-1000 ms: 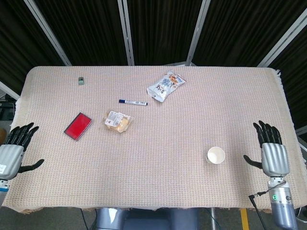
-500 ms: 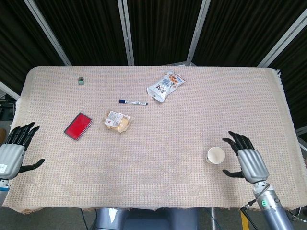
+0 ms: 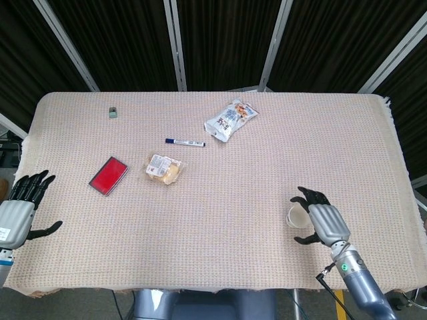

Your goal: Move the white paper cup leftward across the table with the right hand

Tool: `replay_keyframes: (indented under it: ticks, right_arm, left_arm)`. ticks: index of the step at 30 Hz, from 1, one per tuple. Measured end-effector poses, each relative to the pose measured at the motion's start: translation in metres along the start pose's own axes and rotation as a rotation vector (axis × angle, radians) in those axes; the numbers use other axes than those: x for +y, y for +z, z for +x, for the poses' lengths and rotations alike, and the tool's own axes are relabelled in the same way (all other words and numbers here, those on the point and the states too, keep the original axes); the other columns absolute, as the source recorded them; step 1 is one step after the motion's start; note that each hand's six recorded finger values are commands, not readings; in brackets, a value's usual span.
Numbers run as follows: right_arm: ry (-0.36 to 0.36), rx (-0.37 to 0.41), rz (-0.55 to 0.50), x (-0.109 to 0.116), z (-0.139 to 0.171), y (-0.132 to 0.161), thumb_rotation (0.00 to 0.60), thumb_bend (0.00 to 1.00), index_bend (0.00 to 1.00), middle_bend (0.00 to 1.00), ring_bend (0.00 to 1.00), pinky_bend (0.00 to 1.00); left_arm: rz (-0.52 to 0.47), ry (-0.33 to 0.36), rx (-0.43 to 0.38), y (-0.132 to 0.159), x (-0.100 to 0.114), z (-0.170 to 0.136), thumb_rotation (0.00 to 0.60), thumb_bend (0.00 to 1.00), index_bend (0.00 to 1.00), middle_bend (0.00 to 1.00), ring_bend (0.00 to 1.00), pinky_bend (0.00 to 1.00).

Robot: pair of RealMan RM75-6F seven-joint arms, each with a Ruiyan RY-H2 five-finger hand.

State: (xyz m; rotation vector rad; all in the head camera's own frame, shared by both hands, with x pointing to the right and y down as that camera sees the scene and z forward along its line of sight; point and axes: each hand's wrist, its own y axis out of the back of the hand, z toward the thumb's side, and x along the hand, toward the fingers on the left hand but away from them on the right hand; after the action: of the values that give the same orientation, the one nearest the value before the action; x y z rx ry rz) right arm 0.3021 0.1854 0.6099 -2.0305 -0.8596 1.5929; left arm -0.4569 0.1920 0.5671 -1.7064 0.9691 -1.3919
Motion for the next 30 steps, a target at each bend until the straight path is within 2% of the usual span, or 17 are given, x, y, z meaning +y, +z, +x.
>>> replay_keyframes:
  ticks: [12, 25, 30]
  right_arm:
    - [0.025, -0.072, 0.038, -0.013, -0.021, -0.010, 0.600, 0.05, 0.23, 0.00, 0.00, 0.01]
    - [0.044, -0.121, 0.067, -0.023, -0.028, -0.022, 0.600, 0.14, 0.40, 0.00, 0.00, 0.01]
    - [0.038, -0.120, 0.069, -0.023, -0.029, -0.021, 0.600, 0.15, 0.41, 0.00, 0.00, 0.00]
  left_arm:
    - [0.001, -0.001, 0.001, 0.000, 0.000, 0.001, 0.600, 0.13, 0.00, 0.00, 0.00, 0.00]
    - [0.001, 0.000, 0.001, 0.000, 0.000, 0.000, 0.600, 0.13, 0.00, 0.00, 0.00, 0.00]
    - [0.001, 0.000, 0.001, 0.000, 0.000, 0.000, 0.600, 0.13, 0.00, 0.00, 0.00, 0.00]
